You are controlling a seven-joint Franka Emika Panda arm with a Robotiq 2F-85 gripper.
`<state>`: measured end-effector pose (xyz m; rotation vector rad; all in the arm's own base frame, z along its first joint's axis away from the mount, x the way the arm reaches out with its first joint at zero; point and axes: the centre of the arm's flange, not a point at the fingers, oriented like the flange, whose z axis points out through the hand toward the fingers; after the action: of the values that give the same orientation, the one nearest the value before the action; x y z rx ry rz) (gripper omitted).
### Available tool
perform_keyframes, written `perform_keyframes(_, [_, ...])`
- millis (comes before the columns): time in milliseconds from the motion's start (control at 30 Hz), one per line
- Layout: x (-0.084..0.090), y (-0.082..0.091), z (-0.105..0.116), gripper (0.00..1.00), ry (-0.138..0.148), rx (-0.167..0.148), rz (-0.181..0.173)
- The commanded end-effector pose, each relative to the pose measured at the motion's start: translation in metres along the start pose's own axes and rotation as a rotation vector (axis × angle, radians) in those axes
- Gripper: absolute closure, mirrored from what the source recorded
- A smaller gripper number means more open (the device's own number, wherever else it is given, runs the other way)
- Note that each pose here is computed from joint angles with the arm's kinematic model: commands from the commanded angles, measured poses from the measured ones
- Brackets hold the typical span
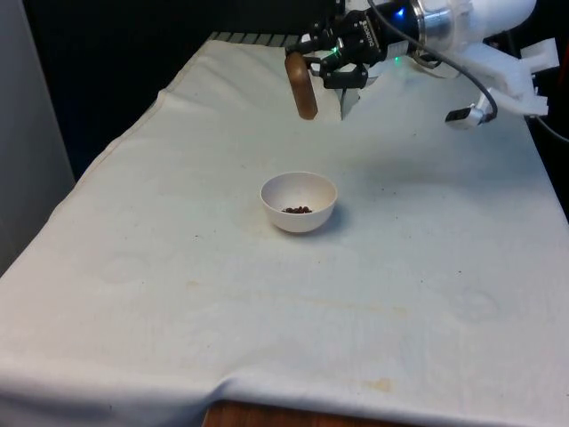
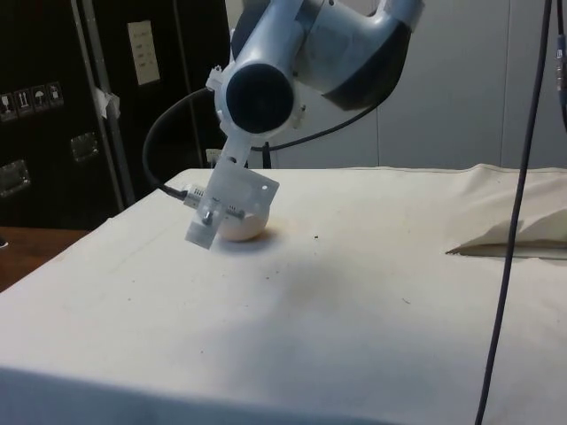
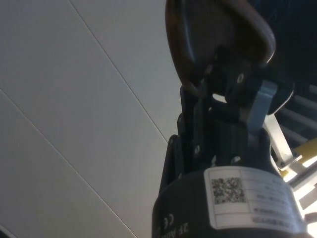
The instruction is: Pour the coffee beans from the cup into the bowl.
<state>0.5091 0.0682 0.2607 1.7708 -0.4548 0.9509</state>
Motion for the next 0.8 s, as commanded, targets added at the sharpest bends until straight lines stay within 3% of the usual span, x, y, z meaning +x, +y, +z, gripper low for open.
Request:
perform_keyframes(0, [-0.001, 0.002, -0.001, 0.95, -0.016, 0.015, -0.007])
perform_keyframes(100, [-0.004, 0.004, -0.003, 0.95, -0.027, 0.018, -0.016])
perform_keyframes(133, [-0.002, 0.002, -0.001, 0.95, -0.009, 0.002, -0.006])
perform_keyframes(167, [-0.004, 0.004, -0.003, 0.95, -0.027, 0.018, -0.016])
perform_keyframes(233, [-0.007, 0.007, -0.005, 0.95, -0.041, 0.02, -0.02])
perform_keyframes(467, [-0.018, 0.015, -0.011, 0.95, -0.07, 0.019, -0.033])
perform_keyframes(500, [-0.017, 0.012, -0.009, 0.95, -0.056, 0.005, -0.029])
perform_keyframes(533, [-0.02, 0.016, -0.011, 0.95, -0.075, 0.018, -0.034])
perform_keyframes(767, [-0.031, 0.024, -0.015, 0.95, -0.11, 0.02, -0.045])
